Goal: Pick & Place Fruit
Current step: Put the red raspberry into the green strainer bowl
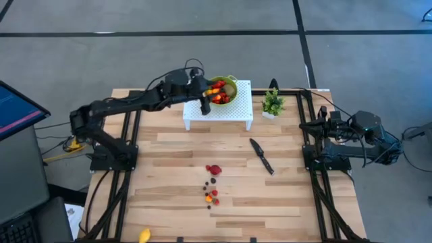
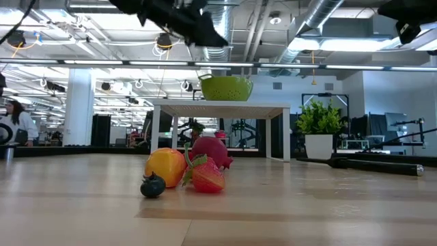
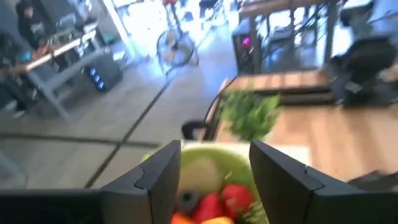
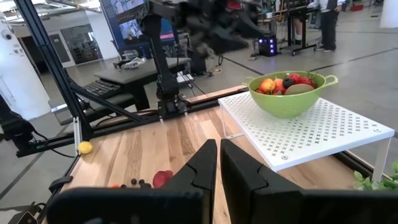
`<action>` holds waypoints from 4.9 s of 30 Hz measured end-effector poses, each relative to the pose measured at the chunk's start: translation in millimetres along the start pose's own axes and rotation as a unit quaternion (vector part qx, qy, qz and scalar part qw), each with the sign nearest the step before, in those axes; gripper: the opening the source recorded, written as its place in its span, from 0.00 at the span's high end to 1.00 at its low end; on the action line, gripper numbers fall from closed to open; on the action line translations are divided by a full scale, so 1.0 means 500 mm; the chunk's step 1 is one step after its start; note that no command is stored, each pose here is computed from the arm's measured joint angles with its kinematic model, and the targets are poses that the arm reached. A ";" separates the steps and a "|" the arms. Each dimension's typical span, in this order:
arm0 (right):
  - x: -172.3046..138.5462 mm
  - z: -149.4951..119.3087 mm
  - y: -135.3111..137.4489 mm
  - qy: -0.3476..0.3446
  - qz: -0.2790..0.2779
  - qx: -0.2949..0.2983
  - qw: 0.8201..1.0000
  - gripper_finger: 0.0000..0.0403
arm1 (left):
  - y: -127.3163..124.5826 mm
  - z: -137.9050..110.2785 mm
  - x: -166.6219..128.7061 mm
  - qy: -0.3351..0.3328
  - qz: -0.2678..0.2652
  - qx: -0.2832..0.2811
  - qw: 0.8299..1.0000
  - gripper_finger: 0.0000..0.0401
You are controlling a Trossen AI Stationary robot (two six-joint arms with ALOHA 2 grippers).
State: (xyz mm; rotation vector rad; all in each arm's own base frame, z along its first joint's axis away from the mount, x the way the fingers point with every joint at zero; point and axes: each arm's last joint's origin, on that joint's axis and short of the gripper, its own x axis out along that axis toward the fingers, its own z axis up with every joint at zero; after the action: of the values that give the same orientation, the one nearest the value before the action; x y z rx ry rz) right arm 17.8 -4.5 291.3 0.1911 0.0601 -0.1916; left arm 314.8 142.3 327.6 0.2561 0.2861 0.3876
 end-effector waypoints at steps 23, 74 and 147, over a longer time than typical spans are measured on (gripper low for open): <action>0.000 0.000 0.000 0.000 0.000 0.000 1.000 0.96 | -0.265 0.084 -0.149 -0.008 -0.246 0.053 0.968 0.56; 0.000 0.000 0.000 0.000 0.000 0.000 1.000 0.96 | -0.429 -0.283 0.024 0.342 -0.370 0.115 0.856 0.56; 0.000 0.000 0.000 0.000 0.001 0.000 1.000 0.96 | 0.048 -0.087 0.033 -0.006 0.057 -0.052 0.997 0.75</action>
State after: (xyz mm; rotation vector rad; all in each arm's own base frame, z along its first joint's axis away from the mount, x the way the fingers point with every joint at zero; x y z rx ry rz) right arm 17.8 -4.4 291.2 0.1910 0.0607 -0.1904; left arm 307.5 178.5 290.5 0.1733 0.2395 0.5112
